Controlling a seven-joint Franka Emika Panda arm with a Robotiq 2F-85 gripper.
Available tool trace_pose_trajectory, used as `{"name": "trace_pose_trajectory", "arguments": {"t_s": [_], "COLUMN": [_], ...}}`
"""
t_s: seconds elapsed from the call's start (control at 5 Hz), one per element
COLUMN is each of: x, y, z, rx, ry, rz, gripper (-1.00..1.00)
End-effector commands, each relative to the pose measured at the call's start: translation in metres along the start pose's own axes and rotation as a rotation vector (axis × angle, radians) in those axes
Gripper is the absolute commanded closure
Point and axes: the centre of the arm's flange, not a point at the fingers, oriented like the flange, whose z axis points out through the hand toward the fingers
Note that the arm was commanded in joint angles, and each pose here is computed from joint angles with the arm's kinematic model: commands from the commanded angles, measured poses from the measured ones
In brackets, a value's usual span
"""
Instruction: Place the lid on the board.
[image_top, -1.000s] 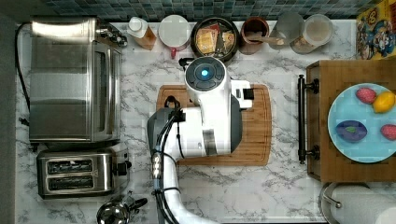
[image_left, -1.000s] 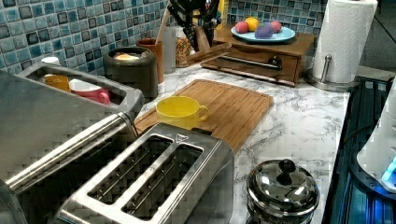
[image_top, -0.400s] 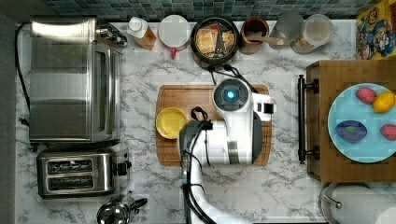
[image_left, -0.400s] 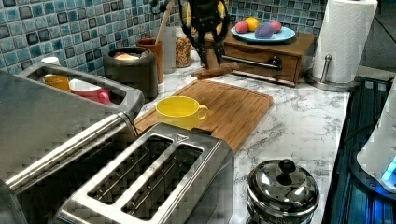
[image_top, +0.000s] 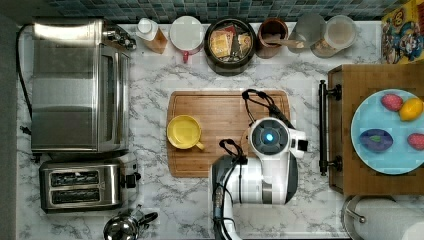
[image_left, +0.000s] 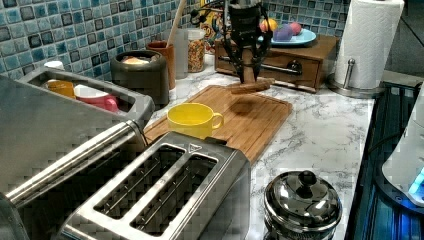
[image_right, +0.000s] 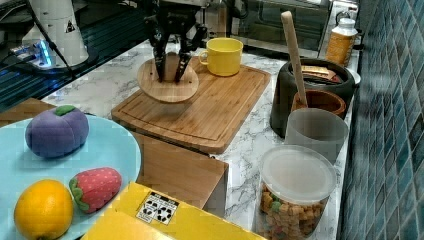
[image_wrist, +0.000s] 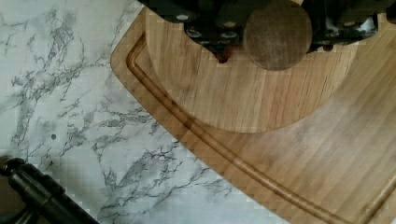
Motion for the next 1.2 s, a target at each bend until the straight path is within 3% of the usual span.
{"name": "trace_pose_trajectory", "arguments": {"t_s": [0.2, 0.8, 1.0, 1.2], "x": [0.012, 0.027, 0.033, 0.04], "y": [-0.016, -0.019, -0.029, -0.046], "z": [-0.052, -0.044, -0.037, -0.03], "rx": [0.185, 0.192, 0.201, 0.163], "ry": [0.179, 0.23, 0.231, 0.19], "rz": [0.052, 0.098, 0.116, 0.114], "gripper": [1.0, 1.0, 1.0, 1.0]}}
